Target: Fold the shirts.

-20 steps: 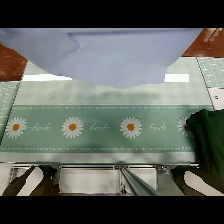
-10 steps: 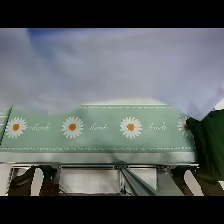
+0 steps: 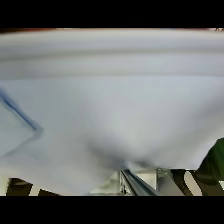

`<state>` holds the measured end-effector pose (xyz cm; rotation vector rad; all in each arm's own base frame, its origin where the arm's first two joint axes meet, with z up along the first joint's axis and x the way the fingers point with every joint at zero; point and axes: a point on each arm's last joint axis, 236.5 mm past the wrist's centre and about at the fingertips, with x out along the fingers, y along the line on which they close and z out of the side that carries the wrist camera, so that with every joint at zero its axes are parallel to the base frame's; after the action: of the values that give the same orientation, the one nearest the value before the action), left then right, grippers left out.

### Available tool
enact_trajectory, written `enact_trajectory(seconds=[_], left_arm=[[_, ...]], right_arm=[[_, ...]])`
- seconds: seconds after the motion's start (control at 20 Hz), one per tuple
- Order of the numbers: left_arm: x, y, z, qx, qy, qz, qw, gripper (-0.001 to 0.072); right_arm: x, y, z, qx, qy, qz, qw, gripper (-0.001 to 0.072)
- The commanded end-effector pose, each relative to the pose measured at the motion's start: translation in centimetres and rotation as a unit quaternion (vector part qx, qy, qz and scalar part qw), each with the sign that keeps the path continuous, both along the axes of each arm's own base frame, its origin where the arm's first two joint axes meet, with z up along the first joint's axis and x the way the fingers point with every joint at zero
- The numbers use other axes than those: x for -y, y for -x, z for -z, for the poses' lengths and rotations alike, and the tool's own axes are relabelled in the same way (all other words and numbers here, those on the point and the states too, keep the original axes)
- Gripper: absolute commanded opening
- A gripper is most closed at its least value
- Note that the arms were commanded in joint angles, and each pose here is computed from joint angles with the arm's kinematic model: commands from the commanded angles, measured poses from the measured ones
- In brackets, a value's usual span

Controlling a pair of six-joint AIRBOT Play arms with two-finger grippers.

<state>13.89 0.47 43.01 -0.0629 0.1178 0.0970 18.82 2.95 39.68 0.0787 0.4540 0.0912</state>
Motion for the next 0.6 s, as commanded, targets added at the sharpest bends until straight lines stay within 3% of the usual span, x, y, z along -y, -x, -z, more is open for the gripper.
enact_trajectory(seconds=[0.0, 0.35, 0.55], left_arm=[[-0.6, -5.3, 5.5, -0.098, 0.026, 0.007, 0.995, 0.0019], [0.1, -23.8, 19.9, -0.268, 0.092, 0.075, 0.956, 0.0019], [-0.2, -32.8, 29.9, -0.335, 0.147, 0.08, 0.927, 0.0019]], right_arm=[[-0.9, -3.3, 6.7, -0.09, -0.039, -0.027, 0.995, 0.002], [-0.1, -17.4, 21.9, -0.202, -0.114, -0.038, 0.972, 0.002], [-1.3, -26.1, 29.0, -0.229, -0.209, -0.05, 0.949, 0.002]])
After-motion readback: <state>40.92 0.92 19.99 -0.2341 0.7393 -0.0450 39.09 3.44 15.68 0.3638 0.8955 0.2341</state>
